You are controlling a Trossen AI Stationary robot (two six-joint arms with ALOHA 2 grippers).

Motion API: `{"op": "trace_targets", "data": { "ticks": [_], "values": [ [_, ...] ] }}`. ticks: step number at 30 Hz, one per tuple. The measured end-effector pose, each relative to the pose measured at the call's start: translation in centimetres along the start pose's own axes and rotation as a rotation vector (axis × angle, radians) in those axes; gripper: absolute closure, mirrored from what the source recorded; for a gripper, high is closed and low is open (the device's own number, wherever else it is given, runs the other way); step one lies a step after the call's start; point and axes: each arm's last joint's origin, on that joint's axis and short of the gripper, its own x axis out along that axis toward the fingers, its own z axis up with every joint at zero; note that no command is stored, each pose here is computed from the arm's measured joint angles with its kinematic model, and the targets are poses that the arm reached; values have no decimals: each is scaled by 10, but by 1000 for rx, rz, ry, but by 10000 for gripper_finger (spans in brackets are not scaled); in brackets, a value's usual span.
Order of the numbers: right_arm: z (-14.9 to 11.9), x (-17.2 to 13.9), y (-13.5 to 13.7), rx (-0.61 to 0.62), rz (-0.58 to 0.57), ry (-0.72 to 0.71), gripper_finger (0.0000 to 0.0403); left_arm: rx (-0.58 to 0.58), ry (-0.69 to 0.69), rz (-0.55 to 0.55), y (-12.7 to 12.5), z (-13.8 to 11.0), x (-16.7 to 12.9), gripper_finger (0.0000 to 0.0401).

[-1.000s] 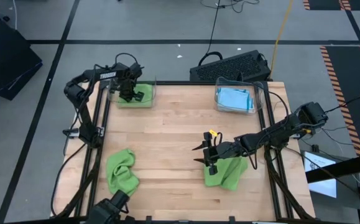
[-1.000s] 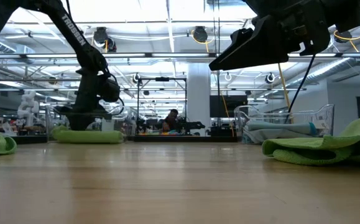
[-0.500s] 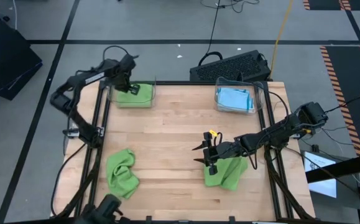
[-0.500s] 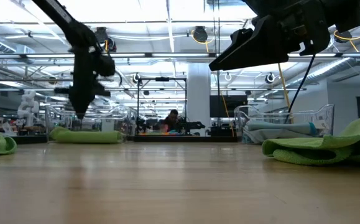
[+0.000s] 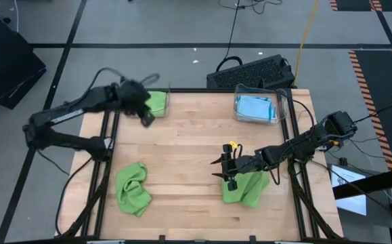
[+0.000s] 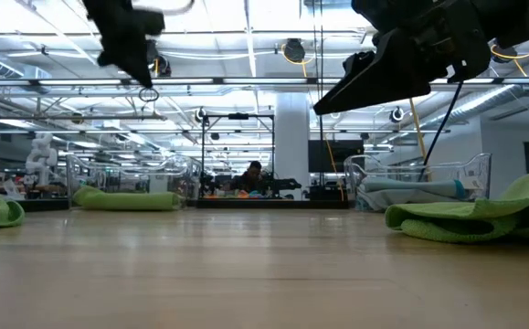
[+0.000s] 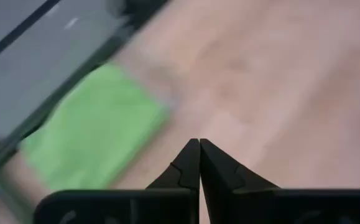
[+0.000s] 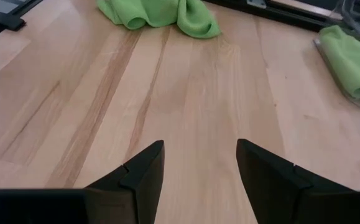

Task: Fold microfiber towels
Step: Fold the left green microfiber cloth

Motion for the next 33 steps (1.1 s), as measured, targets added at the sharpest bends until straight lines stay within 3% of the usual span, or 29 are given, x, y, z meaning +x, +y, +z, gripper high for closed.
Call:
{"op": "trace_targets", "data": {
  "ticks": [4,8,17,22,26,33],
  "values": [
    [0,-1,3,-5,8,2,211,69,-44,-106,-42,-25,-20,374],
    [1,-2,6,-1,17,-6,211,118,-14,-148,-74,-62,-19,358],
    [1,-3,12,19,35,-9,211,218,62,-117,-124,-124,-4,294],
    [1,-3,12,43,34,-9,211,326,115,-46,-136,-139,14,244],
    [1,-3,12,63,34,-8,211,399,243,-41,-138,-153,36,209],
    [1,-4,14,64,38,-9,211,448,399,-57,-128,-173,64,209]
  ]
}}
